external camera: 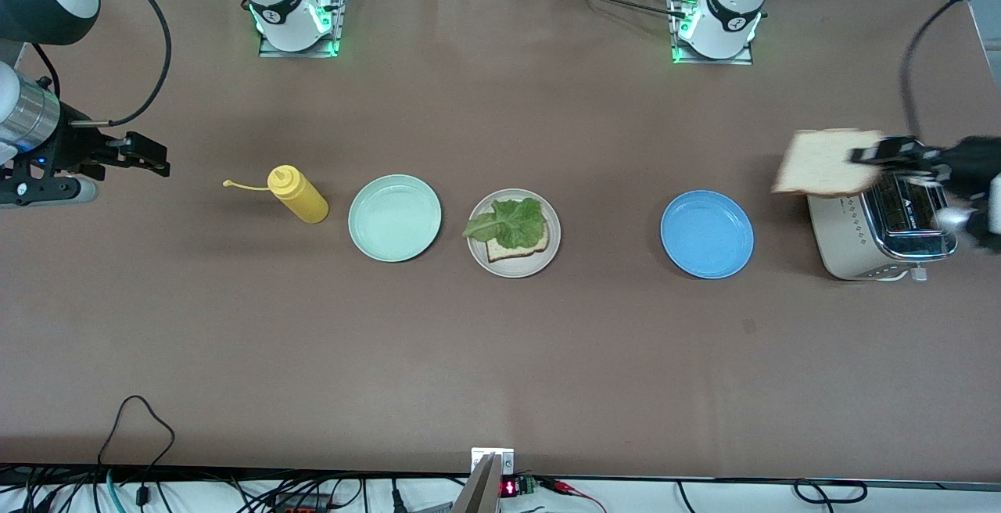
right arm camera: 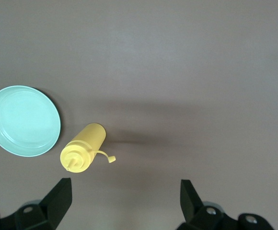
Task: Make sandwich in beige plate with both arms
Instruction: 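Grasp the second bread slice and lift it from the toaster, then lay the bread slice on top of the lettuce and open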
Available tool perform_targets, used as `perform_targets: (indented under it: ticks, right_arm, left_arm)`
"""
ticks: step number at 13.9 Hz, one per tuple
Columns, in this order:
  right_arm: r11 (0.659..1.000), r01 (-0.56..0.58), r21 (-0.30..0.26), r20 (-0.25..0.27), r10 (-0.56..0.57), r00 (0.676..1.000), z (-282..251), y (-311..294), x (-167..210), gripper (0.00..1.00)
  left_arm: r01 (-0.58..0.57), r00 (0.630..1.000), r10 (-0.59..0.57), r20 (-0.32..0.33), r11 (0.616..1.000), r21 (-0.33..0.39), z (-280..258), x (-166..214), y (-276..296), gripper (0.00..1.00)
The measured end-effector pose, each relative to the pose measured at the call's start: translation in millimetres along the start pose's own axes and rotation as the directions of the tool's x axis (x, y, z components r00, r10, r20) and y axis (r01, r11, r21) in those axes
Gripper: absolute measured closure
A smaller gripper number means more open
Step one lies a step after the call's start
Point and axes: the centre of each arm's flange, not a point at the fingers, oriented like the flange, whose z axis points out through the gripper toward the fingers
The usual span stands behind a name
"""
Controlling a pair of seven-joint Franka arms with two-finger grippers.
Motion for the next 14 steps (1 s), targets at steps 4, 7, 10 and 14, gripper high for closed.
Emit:
perform_targets:
  ticks: [4,7,10,14]
  right_arm:
    - [1.000,-0.015,0.002,0.001,0.015,1.000,1,8,0,0.00]
    - [1.000,-0.012,0.005,0.002,0.012,1.000,1,5,0,0.00]
    - [1.000,-0.008,0.005,0.007,0.008,1.000,1,1,-1,0.00]
    - [1.000,-0.018,0.007,0.032,0.018,0.999,2,-1,-3,0.00]
  left_arm:
    - [-0.013,0.999,0.012,-0.043,0.999,-0.030,109,68,68,0.86]
    - [-0.022,0.991,0.007,-0.136,0.994,-0.111,181,94,107,0.86]
    - [-0.028,0.989,0.003,-0.150,0.986,-0.165,253,111,138,0.86]
    - [-0.027,0.977,-0.014,-0.215,0.982,-0.187,328,142,158,0.86]
